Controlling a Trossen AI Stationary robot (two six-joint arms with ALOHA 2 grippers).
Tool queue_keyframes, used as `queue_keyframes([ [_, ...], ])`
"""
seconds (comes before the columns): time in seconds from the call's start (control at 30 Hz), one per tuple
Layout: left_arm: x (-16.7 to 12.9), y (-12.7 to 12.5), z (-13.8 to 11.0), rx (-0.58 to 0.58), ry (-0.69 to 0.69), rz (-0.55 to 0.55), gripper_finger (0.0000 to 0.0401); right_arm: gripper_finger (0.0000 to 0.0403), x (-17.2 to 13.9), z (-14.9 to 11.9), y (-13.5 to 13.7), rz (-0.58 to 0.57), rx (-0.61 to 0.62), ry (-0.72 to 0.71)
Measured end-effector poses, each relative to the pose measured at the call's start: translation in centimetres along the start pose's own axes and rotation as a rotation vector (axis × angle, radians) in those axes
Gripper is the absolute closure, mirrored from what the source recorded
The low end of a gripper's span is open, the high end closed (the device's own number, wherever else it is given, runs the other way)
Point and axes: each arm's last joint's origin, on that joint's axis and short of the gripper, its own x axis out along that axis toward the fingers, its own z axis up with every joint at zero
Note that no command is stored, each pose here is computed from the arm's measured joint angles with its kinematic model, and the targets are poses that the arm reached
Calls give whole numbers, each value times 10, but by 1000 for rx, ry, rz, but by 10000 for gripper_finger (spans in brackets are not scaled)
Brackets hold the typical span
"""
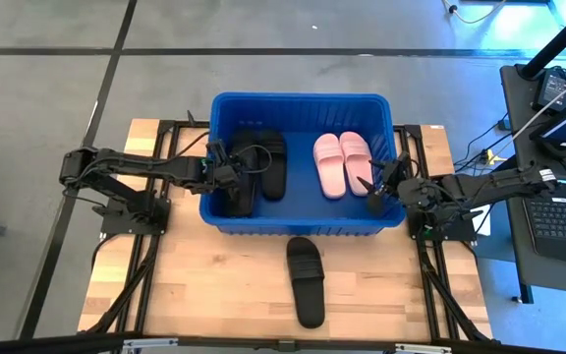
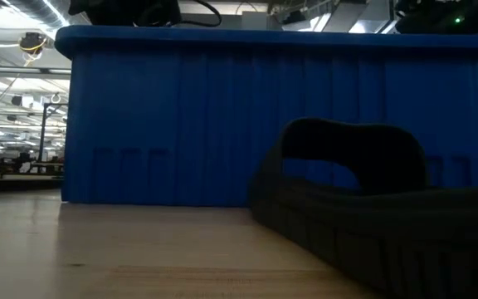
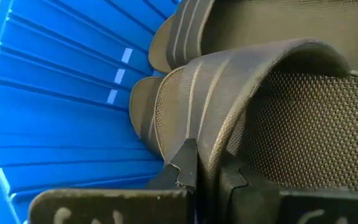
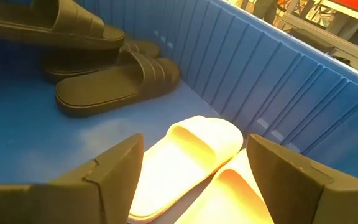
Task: Pick and place slides into bin
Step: Put the black slipper into the blue bin
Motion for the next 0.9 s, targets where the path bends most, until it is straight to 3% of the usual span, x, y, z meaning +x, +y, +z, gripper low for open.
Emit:
queue_keyframes([
  [0.27,8,-3,-1,0,42,-32,367,118,3,-1,3,-4,-14,14],
  [0.47,16,-7,-3,-6,91,-85,373,118,5,-3,5,-2,-27,28],
  [0.9,12,-8,-2,-12,70,-61,357,118,7,-3,8,1,-32,33],
])
